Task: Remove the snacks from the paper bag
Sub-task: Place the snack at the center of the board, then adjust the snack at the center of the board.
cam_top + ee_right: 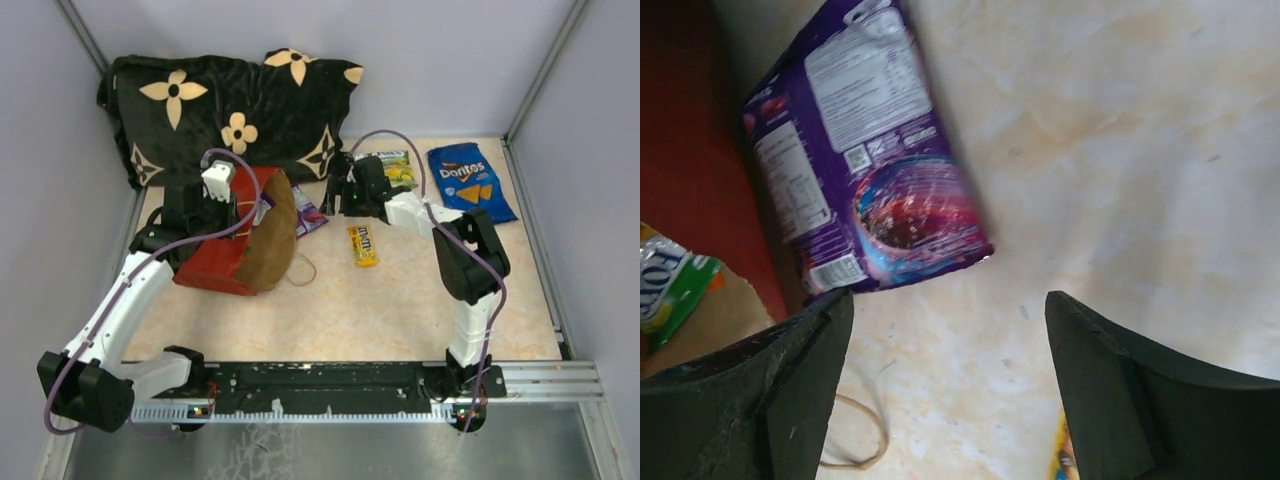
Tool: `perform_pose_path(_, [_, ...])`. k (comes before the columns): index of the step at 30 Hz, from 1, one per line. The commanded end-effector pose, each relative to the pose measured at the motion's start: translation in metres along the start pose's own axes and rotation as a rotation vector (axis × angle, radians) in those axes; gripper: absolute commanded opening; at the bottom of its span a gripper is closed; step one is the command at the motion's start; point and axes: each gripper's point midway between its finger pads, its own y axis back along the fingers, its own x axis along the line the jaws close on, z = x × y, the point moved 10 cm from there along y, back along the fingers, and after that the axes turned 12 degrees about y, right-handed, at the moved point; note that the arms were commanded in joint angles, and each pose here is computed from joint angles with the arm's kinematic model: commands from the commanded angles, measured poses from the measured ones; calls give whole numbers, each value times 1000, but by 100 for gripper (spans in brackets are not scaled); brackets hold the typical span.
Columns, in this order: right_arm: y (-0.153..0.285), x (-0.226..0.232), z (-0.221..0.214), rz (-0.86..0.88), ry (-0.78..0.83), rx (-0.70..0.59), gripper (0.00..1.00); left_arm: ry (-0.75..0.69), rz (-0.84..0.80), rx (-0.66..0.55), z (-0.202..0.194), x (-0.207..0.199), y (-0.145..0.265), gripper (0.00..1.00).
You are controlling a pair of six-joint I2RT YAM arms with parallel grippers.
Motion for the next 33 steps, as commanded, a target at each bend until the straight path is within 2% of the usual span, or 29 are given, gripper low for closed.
perform_pose_path(1, [-13, 16, -5, 195, -138, -30, 77, -7, 22, 13, -3, 4, -5, 35])
perform_pose_path(8, [-40, 6, -55, 181, -408, -31, 70, -9, 32, 31, -5, 6, -11, 35])
perform_pose_path(15, [-56, 7, -69, 145, -485, -32, 60, -9, 43, 41, -7, 7, -14, 35])
perform_pose_path(19, [-64, 18, -62, 110, -465, -40, 56, -9, 49, 43, -7, 8, -15, 35])
perform_pose_path(20, [-64, 20, -59, 109, -461, -49, 48, -10, 51, 45, -8, 8, -15, 35])
perform_pose_path(24, [-57, 24, -41, 93, -428, -105, 0, -12, 52, 37, -7, 8, -14, 35])
perform_pose_path(28, [-30, 25, -9, 17, -317, -190, 0, -12, 47, 32, -6, 8, -14, 35])
perform_pose_path(33, [33, 29, 34, -74, -101, -328, 0, -13, 53, 25, -6, 8, -12, 35])
